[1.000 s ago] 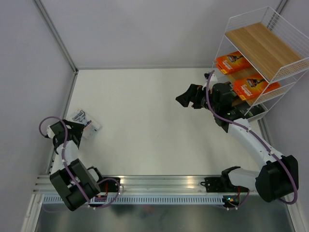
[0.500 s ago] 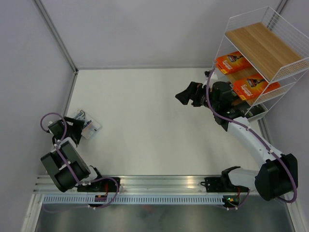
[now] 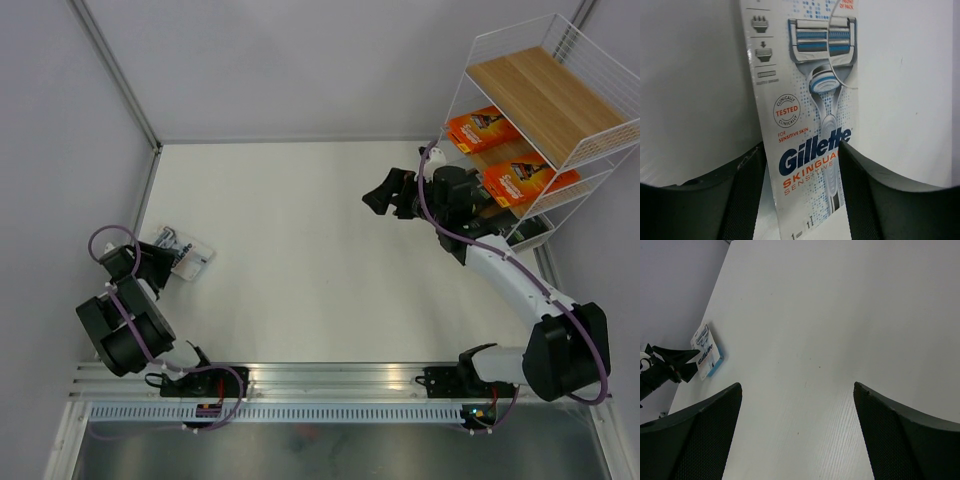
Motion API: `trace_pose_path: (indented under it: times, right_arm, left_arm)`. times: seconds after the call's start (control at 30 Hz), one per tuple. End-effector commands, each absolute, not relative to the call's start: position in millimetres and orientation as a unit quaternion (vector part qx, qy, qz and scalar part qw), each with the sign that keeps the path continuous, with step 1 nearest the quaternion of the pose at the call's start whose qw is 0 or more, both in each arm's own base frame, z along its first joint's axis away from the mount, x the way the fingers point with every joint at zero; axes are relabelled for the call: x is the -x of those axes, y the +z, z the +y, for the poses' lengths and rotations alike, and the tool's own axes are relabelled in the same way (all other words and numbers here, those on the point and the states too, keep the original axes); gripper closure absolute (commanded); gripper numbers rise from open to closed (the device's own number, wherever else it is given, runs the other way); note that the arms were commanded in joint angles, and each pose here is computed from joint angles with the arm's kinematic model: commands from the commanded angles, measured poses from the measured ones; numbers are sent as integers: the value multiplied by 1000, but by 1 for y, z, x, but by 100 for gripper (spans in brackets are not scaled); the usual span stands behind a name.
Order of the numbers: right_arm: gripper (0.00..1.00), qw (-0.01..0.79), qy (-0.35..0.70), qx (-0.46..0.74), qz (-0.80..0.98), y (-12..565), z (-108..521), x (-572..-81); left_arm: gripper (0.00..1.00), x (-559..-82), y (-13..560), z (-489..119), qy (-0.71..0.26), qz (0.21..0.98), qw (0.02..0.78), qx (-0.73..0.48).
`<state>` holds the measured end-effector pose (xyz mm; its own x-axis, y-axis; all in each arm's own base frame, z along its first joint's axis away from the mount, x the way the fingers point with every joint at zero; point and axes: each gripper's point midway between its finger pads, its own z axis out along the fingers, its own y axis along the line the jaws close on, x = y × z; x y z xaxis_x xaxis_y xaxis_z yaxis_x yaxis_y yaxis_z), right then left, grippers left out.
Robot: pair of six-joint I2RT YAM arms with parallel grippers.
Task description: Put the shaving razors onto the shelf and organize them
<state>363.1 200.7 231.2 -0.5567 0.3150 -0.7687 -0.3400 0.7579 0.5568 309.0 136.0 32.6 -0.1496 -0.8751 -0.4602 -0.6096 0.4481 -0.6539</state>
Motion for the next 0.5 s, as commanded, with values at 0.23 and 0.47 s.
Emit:
trace_pose_path:
  times: [0.23, 0.47]
  right_arm:
    - [2, 496, 338, 24, 799, 242, 206, -386]
    - [2, 490, 331, 20, 806, 235, 207, -393]
  left_arm:
    - [63, -337, 50, 128, -207, 755, 473, 405]
    - [93, -352, 46, 129, -231, 755, 460, 407]
